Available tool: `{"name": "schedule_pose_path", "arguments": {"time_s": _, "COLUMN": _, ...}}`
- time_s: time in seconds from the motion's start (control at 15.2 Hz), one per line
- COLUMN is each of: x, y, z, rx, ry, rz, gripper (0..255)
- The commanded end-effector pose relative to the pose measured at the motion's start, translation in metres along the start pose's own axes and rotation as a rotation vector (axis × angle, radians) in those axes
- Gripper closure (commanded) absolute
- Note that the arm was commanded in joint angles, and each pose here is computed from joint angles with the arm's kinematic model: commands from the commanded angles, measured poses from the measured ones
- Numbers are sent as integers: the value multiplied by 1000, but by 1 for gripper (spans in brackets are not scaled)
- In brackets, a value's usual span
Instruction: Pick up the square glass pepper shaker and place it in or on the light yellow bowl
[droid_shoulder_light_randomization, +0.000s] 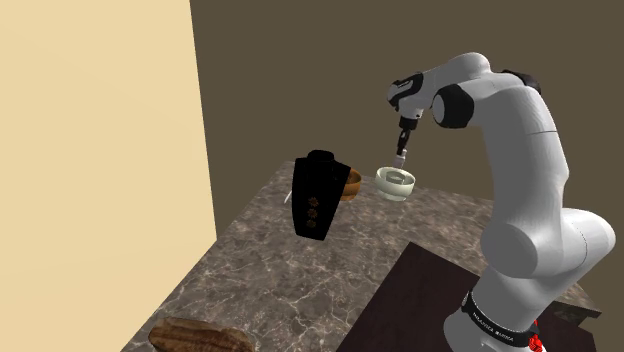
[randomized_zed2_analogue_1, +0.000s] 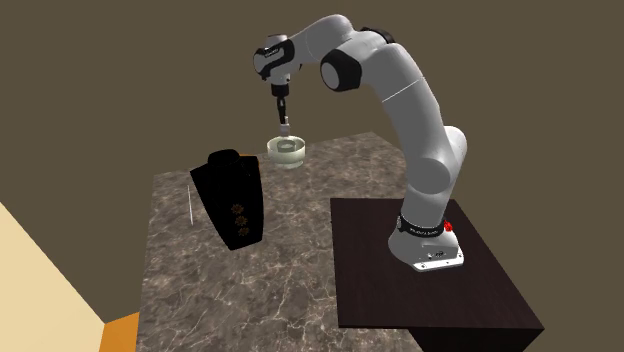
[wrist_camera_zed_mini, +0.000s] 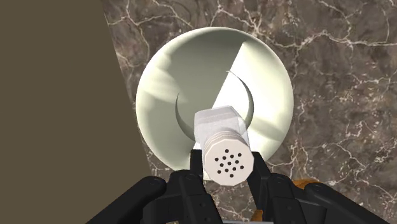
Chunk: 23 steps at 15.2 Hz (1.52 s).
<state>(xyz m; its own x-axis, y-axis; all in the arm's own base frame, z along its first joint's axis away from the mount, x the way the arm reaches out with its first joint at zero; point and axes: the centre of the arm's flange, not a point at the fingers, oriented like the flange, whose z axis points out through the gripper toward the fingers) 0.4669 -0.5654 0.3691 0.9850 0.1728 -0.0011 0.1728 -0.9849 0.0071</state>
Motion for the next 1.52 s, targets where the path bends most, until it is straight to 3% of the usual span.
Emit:
{"name": "schedule_pose_path", "arguments": {"time_s": 0.0, "x": 0, "y": -1, "z": 11, "rx": 0, "ry": 0, "rz": 0, "gripper": 255}}
{"name": "schedule_pose_path", "arguments": {"time_s": 0.26, "x": 0, "y": -1, "z": 33, "rx": 0, "ry": 0, "rz": 0, "gripper": 255}}
{"name": "schedule_pose_path", "arguments": {"time_s": 0.79, "x": 0, "y": -1, "z": 33, "rx": 0, "ry": 0, "rz": 0, "gripper": 255}}
{"name": "schedule_pose_path", "arguments": {"time_s": 0.86, "x": 0, "y": -1, "z": 33, "rx": 0, "ry": 0, "rz": 0, "gripper": 0}}
{"name": "schedule_pose_path", "arguments": {"time_s": 1.19, "x": 0, "y": -1, "z": 33, "rx": 0, "ry": 0, "rz": 0, "gripper": 0}}
{"name": "schedule_pose_path", "arguments": {"time_s": 1.45, "x": 0, "y": -1, "z": -17, "rx": 0, "ry": 0, "rz": 0, "gripper": 0}}
